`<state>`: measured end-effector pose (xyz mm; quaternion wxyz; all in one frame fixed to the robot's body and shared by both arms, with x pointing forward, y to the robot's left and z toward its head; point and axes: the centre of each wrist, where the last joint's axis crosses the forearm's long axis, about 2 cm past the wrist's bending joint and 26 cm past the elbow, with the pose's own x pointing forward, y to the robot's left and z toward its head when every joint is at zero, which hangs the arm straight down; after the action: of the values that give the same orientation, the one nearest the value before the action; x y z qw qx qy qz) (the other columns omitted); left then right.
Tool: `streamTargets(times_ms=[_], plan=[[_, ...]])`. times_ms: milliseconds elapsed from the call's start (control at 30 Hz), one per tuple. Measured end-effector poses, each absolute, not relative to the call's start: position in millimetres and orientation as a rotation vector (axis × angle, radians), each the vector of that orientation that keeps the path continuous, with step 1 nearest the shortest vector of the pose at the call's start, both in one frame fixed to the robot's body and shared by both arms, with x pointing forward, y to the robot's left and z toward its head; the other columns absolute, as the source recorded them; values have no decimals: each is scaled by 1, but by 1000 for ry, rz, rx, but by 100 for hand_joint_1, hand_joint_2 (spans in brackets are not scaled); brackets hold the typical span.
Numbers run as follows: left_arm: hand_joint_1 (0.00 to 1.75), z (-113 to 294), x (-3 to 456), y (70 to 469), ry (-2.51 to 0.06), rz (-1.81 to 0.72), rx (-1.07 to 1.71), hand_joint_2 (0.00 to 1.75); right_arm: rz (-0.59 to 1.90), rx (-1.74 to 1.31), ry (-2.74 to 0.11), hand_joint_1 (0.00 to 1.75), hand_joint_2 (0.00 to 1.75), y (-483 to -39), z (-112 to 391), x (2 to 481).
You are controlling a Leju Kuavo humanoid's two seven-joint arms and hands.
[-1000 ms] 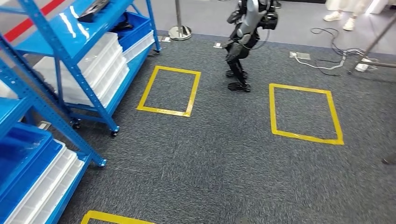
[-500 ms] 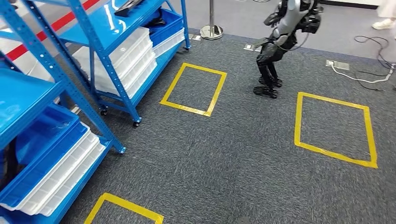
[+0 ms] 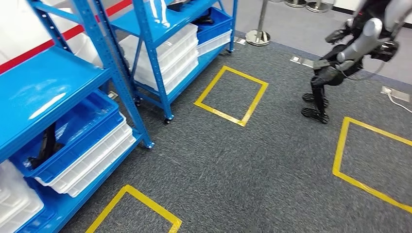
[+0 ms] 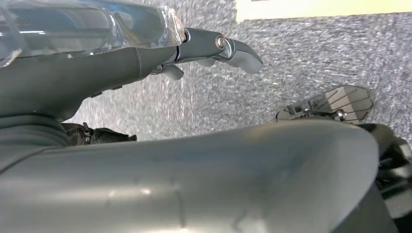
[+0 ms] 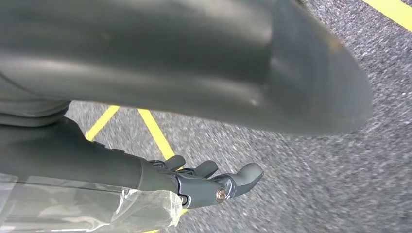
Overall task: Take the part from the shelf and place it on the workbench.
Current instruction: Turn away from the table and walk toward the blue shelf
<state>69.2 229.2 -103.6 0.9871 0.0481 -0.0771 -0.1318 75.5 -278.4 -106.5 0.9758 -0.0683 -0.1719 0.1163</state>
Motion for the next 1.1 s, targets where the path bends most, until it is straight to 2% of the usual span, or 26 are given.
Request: streamTargets(times_ms=[1100], plan=[[0,-103,69,226,-155,-264,91,0,239,-144,-349,0,0,-281,-106,78]])
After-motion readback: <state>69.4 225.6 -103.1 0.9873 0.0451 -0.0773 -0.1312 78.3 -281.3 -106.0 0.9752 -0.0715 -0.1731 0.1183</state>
